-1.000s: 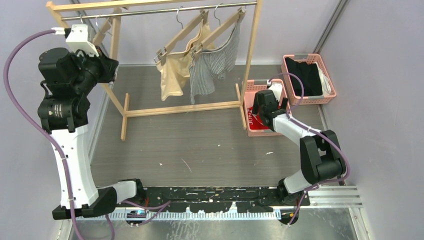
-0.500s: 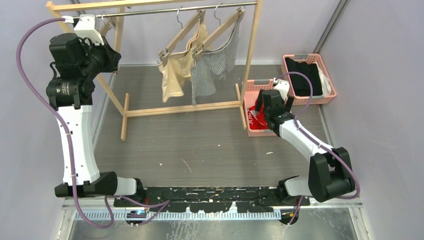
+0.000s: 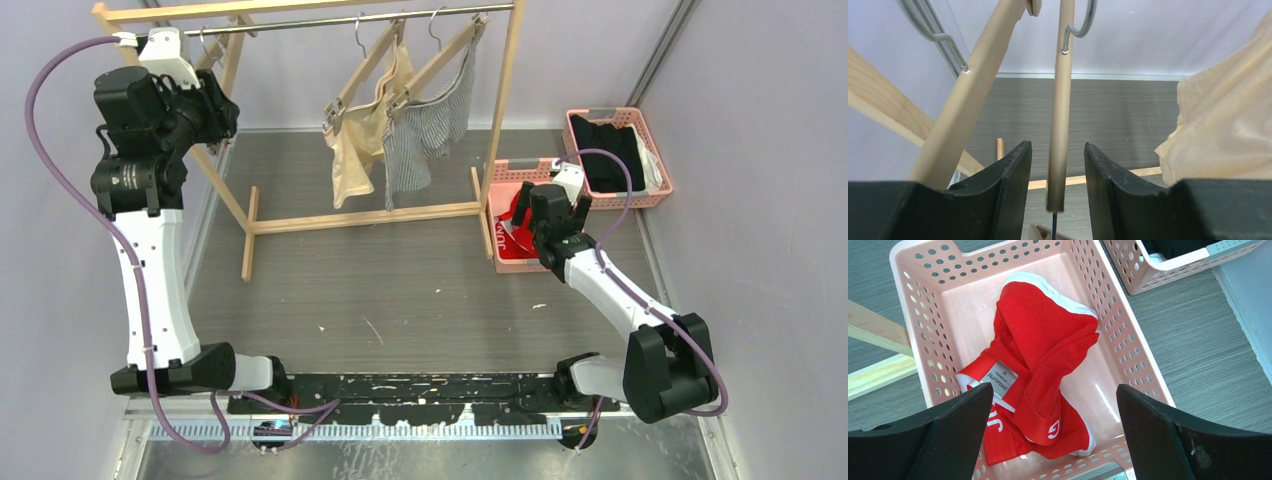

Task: Remove the underwear clipped to the hanger

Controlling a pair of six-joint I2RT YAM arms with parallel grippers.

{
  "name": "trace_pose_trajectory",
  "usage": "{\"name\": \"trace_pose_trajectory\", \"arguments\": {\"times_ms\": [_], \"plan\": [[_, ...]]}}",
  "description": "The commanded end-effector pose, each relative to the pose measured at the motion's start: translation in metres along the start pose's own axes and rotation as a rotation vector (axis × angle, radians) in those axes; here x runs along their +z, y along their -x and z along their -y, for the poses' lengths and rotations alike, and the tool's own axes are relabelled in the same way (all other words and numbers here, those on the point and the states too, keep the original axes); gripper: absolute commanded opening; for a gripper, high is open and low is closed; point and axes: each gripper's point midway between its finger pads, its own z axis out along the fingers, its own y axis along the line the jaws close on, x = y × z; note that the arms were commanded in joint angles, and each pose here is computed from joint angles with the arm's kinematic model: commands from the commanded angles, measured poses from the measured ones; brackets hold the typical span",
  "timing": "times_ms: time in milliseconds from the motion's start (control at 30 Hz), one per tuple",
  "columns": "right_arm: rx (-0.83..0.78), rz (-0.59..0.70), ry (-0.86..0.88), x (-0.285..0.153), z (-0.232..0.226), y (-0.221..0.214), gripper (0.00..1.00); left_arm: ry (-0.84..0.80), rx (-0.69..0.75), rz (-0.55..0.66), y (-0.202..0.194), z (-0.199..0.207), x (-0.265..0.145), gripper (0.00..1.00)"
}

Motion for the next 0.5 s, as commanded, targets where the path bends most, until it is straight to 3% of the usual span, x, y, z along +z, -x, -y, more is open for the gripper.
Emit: {"name": "trace_pose_trajectory", "arguments": {"times_ms": [0,467], "plan": [[0.048,0.077,0.043,-0.010,-0.007,0.023,1.00,0.017,0.028,0.177,0.044,0.003,-0.036,0.47],[0.038,0.100,0.076,-0.020,-0.013,0.029,1.00,0.044,0.065,0.337,0.081,0.011,-0.117,0.49]]}}
